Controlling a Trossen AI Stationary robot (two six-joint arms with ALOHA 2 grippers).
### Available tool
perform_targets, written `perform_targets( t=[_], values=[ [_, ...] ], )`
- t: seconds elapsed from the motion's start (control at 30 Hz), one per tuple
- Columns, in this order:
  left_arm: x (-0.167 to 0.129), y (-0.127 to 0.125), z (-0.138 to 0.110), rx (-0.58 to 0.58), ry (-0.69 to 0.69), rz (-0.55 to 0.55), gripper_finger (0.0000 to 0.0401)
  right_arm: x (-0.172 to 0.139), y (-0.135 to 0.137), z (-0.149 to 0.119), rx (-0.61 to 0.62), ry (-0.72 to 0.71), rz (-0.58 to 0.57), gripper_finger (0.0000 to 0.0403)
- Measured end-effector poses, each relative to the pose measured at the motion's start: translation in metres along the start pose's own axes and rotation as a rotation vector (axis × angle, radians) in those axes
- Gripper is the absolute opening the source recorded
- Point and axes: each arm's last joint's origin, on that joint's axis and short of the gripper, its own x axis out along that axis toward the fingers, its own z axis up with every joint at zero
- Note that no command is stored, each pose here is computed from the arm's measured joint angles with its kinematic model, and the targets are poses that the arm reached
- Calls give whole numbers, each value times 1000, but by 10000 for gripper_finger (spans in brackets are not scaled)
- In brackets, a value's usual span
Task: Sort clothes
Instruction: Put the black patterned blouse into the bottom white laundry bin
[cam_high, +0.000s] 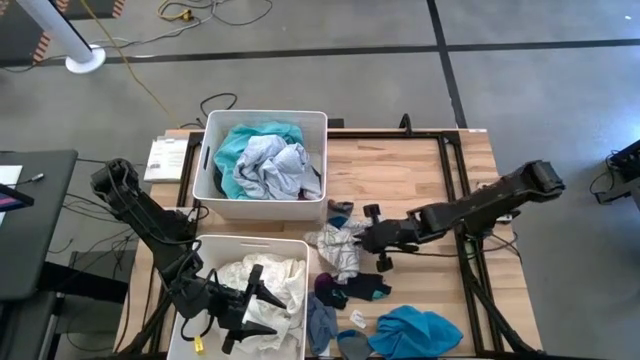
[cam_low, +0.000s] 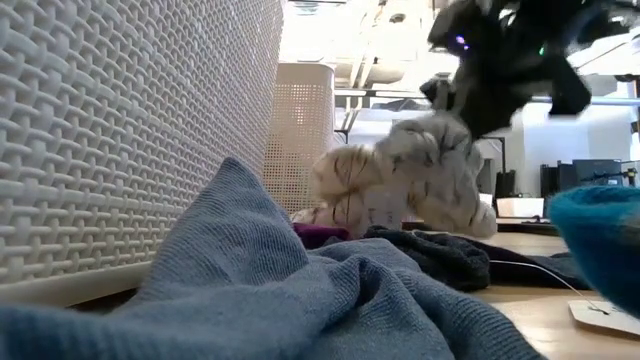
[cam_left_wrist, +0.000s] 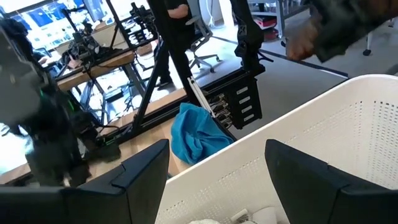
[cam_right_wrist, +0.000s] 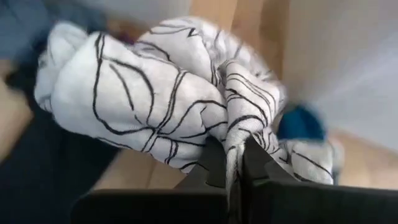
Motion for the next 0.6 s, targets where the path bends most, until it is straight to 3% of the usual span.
perform_targets(
  t=[0.3, 0.6],
  values=[
    [0, 0, 1, 8, -7, 2, 261, -51, 4, 29, -24, -198, -68, 7],
    [0, 0, 1, 9, -6, 2, 261, -80, 5, 35, -29, -289, -122, 6]
  ],
)
